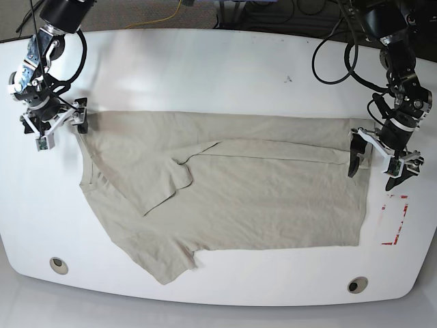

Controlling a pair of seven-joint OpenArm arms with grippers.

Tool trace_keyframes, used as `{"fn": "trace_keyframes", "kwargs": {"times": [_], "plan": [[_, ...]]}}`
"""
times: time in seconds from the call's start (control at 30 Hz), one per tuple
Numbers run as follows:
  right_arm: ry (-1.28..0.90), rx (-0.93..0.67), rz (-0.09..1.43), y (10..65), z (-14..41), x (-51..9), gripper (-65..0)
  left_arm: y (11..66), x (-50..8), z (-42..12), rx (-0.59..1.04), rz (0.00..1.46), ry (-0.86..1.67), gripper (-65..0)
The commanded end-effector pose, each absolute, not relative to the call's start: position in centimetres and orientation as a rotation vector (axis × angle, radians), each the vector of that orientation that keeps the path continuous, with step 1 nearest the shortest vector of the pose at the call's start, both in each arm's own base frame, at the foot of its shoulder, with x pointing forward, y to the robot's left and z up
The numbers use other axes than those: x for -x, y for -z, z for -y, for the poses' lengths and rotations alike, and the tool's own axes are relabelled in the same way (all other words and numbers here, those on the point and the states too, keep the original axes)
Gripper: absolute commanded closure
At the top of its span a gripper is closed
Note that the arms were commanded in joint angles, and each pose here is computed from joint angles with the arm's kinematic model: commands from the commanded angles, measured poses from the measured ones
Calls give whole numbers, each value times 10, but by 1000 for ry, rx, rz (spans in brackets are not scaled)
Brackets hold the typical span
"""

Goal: Layout the t-shirt on the table in an organized manner, then fold the t-shirt properly
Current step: 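Move the right gripper to the shirt's shoulder corner and grasp it, then move the left gripper to the other shoulder corner and grasp it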

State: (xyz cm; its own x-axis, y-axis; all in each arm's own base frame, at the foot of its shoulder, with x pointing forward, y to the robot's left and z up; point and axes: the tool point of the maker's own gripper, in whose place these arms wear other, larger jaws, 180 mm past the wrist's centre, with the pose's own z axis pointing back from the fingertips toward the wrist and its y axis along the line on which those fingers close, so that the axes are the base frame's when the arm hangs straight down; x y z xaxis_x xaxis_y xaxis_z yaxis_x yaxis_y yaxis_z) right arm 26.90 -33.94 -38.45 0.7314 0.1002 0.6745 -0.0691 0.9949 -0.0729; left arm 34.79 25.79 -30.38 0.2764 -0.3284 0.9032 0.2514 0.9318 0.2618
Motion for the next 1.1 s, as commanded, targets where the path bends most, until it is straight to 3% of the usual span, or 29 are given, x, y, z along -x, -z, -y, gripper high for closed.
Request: {"fn": "trace_keyframes", "kwargs": {"times": [0.0, 0.6, 0.93, 1.07], "plan": [[-68, 59, 778, 375, 351, -276, -566, 284, -354, -260, -84, 1290, 398, -540], [49, -64, 778, 397, 348, -271, -547, 287, -352, -261, -86, 1280, 398, -541], [62, -82, 766, 405, 341, -269, -299, 287, -352, -262, -90, 1279, 397, -542], [77, -97, 744, 414, 339, -264, -155, 285, -351, -269, -103, 1282, 382, -544]]}}
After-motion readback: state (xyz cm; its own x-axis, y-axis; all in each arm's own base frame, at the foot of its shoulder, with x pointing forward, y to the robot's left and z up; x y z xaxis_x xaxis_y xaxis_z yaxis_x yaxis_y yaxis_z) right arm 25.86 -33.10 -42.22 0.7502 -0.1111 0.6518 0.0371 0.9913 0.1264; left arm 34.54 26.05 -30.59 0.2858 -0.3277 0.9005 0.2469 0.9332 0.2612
